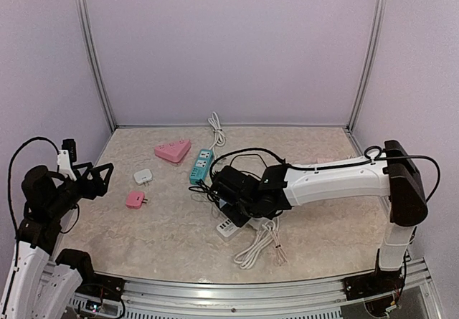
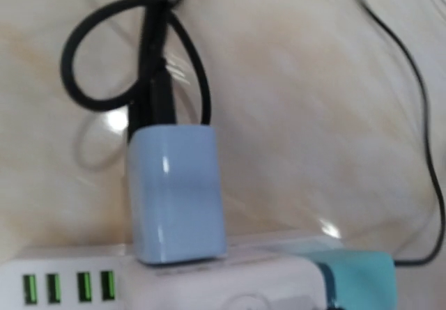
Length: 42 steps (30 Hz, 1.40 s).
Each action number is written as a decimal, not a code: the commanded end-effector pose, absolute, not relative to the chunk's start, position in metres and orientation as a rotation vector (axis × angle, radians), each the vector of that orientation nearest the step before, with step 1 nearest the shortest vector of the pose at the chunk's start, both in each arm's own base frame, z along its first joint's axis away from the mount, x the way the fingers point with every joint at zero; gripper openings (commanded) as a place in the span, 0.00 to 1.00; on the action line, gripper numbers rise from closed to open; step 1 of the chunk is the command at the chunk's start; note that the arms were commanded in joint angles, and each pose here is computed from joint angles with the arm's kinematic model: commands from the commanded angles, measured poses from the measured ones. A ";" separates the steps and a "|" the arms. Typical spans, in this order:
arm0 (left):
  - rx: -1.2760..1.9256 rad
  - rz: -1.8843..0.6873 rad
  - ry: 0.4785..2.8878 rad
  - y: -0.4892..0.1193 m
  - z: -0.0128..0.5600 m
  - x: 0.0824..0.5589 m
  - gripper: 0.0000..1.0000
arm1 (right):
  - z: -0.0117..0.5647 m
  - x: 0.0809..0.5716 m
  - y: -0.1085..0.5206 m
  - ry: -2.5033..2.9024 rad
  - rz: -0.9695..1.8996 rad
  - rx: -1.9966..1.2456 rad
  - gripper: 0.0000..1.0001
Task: Insert the plug
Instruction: Move the socket to the center of the board.
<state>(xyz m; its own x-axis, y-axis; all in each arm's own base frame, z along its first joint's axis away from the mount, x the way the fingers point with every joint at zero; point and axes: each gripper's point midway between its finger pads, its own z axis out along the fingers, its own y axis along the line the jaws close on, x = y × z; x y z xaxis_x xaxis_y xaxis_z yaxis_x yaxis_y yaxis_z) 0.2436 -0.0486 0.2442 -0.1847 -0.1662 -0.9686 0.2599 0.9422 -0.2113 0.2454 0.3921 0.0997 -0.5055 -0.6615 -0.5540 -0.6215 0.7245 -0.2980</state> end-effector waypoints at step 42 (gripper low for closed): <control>0.267 -0.330 1.772 -0.059 0.267 0.264 0.89 | 0.189 0.248 0.330 2.237 0.318 -0.577 0.29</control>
<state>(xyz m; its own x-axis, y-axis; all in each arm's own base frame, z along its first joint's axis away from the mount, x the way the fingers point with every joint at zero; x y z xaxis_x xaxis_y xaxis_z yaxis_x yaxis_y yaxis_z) 0.2581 -0.0525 0.2340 -0.2594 -0.0963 -0.9609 0.2917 0.9407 -0.1730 0.2465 0.3372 0.1899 -0.5596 -0.3450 -0.7536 -0.5170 0.8559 -0.0079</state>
